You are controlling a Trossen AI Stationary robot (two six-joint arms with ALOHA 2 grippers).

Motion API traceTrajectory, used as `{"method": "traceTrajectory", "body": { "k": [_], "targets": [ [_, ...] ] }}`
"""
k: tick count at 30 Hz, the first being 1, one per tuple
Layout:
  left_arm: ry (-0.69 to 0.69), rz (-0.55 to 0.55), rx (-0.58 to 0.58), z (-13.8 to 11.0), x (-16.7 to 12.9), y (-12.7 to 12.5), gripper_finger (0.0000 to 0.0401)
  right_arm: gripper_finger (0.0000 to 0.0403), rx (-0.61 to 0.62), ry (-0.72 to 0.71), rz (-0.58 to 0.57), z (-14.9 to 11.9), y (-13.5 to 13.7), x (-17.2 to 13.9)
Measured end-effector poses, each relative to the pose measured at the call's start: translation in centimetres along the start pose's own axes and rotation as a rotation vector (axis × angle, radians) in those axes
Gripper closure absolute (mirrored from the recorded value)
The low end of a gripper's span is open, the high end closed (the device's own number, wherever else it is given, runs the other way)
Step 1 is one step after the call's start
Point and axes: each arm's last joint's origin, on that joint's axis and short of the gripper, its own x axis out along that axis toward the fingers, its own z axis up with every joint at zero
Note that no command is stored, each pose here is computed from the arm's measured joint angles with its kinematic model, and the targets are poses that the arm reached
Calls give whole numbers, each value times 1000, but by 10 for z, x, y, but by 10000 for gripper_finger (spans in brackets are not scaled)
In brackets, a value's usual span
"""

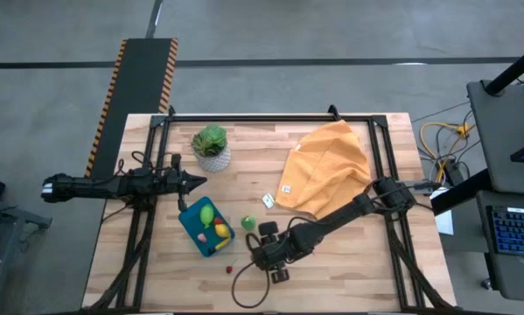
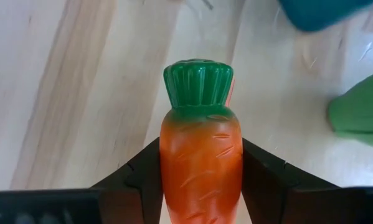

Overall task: Pick and placing Produce into tupperware
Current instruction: Put the orange carrot into the blue bin

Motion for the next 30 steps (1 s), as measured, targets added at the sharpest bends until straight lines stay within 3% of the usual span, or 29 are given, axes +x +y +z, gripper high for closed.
{"method": "traceTrajectory", "body": {
  "k": [11,19,30],
  "targets": [
    [0,0,0,0,0,0,401,238,-9,-92,-19,21,-2,-12],
    [-1,0,0,0,0,0,401,241,-41,-308,-10,44,-3,-20],
    [0,0,0,0,0,0,401,244,-14,-522,-37,64,-26,-23]
  ]
}}
